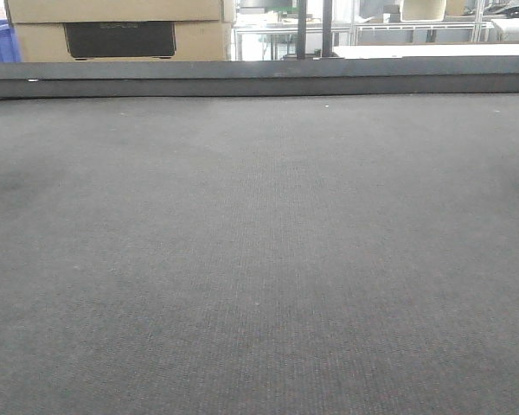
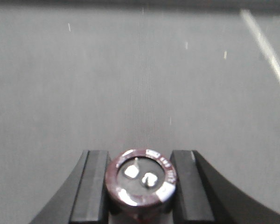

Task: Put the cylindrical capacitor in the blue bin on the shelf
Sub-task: 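Lift both held cylinders off the table with both grippers, then drive the base past the red table to the shelf of blue bins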

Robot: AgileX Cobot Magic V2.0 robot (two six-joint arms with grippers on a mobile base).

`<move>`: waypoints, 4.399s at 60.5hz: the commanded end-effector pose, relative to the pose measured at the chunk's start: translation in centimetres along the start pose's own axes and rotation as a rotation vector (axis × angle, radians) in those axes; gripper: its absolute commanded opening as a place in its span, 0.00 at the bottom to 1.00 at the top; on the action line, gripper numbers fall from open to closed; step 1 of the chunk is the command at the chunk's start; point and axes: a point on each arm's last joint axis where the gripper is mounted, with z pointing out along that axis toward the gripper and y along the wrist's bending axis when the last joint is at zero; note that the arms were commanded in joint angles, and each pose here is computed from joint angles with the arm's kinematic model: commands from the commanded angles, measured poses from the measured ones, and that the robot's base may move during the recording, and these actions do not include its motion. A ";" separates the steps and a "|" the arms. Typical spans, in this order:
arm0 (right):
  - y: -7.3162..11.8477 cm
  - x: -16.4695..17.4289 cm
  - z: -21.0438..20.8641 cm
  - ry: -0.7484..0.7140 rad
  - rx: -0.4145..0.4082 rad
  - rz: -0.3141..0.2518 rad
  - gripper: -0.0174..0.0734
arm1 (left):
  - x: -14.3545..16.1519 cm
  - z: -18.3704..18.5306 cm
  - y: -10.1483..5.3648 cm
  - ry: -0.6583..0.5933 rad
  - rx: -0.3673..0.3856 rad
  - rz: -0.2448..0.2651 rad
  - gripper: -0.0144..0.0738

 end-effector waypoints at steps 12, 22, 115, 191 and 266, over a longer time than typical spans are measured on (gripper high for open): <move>0.8 0.2 -3.2 0.000 -0.030 -0.042 0.08 | -1.3 -6.3 -0.6 -0.027 0.029 -0.004 0.04; 1.9 0.1 -7.1 -0.085 -0.088 -0.070 0.08 | -1.1 -9.2 -0.5 -0.025 0.029 -0.004 0.04; 0.8 1.9 -19.9 -0.456 -0.108 -0.115 0.08 | -0.5 -14.2 -0.4 -0.065 0.029 -0.005 0.04; 0.8 1.8 -19.9 -0.462 -0.109 -0.113 0.08 | -0.5 -14.1 -0.4 -0.064 0.029 -0.005 0.04; 0.8 1.8 -19.9 -0.462 -0.109 -0.113 0.08 | -0.5 -14.1 -0.4 -0.064 0.029 -0.005 0.04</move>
